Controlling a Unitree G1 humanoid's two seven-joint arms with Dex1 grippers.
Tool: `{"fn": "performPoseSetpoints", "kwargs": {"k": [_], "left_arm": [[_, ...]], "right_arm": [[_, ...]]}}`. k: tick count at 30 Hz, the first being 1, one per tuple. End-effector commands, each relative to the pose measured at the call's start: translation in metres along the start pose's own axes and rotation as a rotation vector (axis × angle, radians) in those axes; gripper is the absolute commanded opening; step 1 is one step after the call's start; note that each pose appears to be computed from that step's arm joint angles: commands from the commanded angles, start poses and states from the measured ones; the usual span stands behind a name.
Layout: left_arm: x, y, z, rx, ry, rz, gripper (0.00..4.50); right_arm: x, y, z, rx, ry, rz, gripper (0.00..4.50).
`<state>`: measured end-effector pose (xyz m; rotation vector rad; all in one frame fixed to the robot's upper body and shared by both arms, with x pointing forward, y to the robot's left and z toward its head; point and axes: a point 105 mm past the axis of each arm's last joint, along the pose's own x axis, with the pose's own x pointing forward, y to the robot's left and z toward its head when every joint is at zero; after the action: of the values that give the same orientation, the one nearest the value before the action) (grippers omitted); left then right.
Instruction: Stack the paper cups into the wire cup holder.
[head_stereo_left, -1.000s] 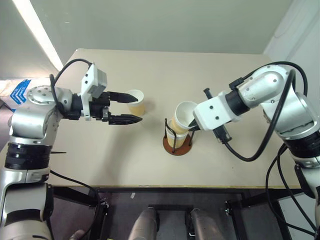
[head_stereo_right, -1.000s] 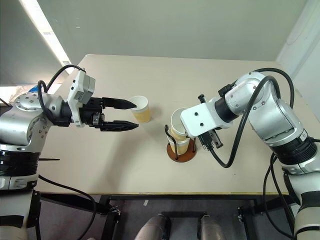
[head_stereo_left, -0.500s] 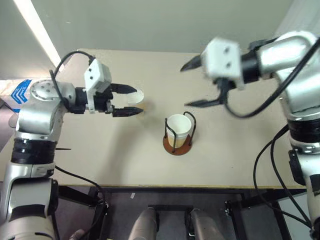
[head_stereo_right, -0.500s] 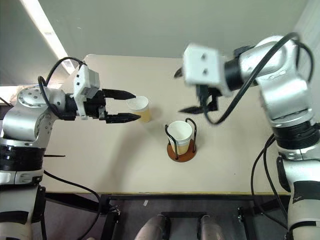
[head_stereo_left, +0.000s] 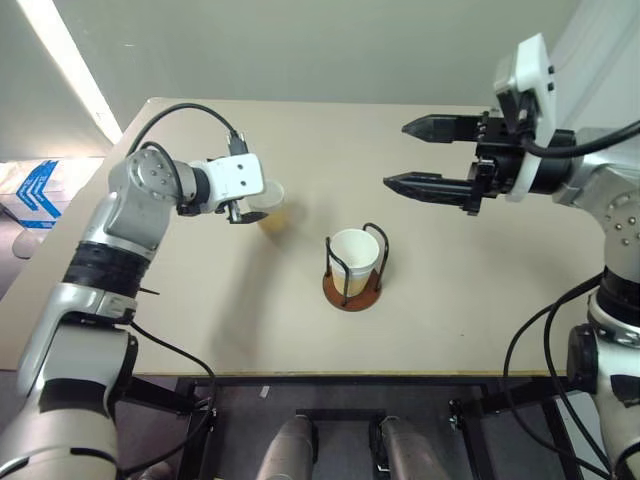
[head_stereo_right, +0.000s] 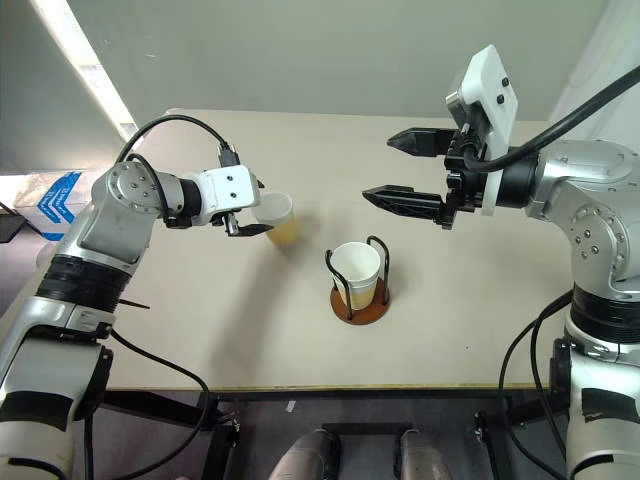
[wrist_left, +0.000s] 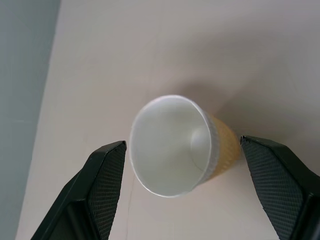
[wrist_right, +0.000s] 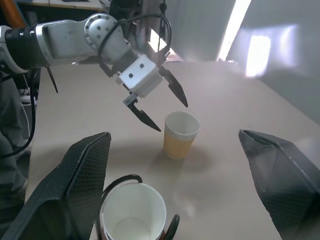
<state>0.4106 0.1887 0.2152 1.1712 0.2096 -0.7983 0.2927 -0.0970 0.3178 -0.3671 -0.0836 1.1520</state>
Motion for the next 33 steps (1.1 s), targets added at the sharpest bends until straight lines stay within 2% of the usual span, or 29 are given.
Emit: {"fn": "performPoseSetpoints", "kwargs": {"k": [1, 13, 16, 26, 33], "left_arm": [[0.0, 0.009, 0.007, 0.051, -0.003, 0.015, 4.02], [0.03, 0.011, -0.011, 0.065, 0.073, 0.01, 4.02], [0.035, 0.008, -0.009, 0.083, 0.064, -0.012, 3.45], [0.035, -0.001, -0.003, 0.082, 0.013, -0.114, 0.06], [0.023, 0.005, -0.002, 0.101, 0.006, -0.15, 0.06]], "right_arm": [[-0.011, -0.002, 0.012, -0.039, -0.039, -0.04, 4.32], [-0.016, 0.0, 0.005, -0.065, -0.04, -0.053, 4.32], [-0.017, 0.002, 0.004, -0.071, -0.043, -0.045, 4.35], [-0.023, 0.009, 0.002, -0.075, -0.104, 0.003, 4.35], [-0.027, 0.009, 0.0, -0.085, -0.128, 0.01, 4.35]]}}
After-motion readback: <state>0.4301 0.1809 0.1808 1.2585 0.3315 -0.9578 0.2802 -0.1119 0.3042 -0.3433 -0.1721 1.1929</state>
